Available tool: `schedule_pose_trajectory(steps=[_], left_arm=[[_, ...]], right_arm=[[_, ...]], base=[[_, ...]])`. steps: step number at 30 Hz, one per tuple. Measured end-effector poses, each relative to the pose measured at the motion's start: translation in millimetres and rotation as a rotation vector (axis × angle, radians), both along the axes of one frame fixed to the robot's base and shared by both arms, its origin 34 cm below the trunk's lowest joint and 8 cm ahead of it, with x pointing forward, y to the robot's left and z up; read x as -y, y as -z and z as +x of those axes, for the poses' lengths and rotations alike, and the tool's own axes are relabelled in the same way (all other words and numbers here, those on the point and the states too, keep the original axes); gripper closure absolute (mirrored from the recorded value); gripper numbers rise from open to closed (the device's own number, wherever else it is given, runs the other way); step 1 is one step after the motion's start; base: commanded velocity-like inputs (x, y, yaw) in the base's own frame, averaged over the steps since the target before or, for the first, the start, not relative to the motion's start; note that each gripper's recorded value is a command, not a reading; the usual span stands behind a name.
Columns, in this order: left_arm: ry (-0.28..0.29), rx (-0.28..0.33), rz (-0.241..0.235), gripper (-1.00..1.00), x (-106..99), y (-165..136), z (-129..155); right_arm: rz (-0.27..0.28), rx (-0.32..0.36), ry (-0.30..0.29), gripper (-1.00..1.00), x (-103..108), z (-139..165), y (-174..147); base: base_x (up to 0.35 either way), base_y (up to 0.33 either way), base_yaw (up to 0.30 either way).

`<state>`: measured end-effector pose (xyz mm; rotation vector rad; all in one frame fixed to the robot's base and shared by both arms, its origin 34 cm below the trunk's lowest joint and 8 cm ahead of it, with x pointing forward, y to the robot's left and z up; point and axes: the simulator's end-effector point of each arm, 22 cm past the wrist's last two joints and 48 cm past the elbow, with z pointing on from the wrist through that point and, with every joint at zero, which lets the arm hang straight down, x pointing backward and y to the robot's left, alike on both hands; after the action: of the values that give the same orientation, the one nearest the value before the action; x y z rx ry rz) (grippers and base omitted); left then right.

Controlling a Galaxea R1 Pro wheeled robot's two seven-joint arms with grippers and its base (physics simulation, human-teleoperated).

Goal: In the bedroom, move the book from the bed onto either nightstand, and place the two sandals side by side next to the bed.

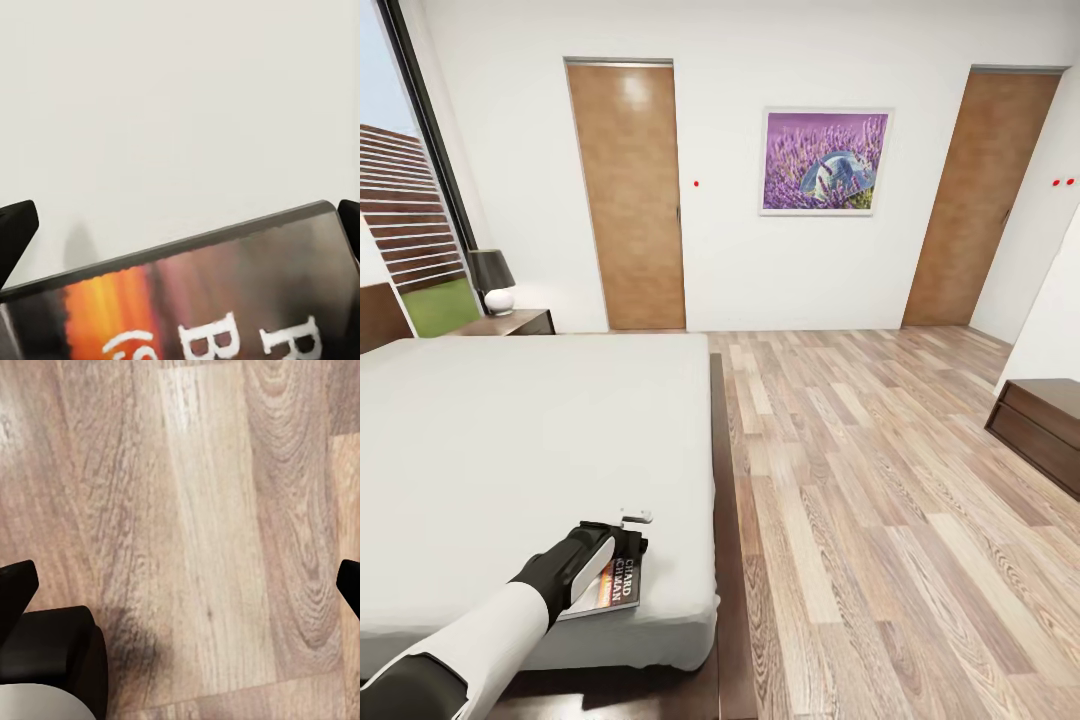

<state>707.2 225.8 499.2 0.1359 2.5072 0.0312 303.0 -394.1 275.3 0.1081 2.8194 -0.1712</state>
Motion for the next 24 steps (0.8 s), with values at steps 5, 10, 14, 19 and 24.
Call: schedule_pose_trajectory(steps=[5, 10, 14, 19, 24], left_arm=[[0.000, 0.000, 0.000, -1.00, 0, 0, 0], [0.015, 0.033, 0.003, -1.00, 5, -14, 13], [0.015, 0.033, 0.003, -1.00, 5, -14, 13], [0.015, 0.033, 0.003, -1.00, 5, -14, 13], [0.015, 0.033, 0.003, -1.00, 5, -14, 13]], right_arm=[[0.000, 0.000, 0.000, -1.00, 0, 0, 0], [-0.034, 0.005, -0.005, -1.00, 18, -2, -4], [-0.034, 0.005, -0.005, -1.00, 18, -2, -4], [-0.034, 0.005, -0.005, -1.00, 18, -2, -4], [-0.034, 0.005, -0.005, -1.00, 18, -2, -4]], base=[[0.000, 0.000, 0.000], [0.000, 0.000, 0.000], [0.000, 0.000, 0.000], [0.000, 0.000, 0.000], [0.000, 0.000, 0.000]])
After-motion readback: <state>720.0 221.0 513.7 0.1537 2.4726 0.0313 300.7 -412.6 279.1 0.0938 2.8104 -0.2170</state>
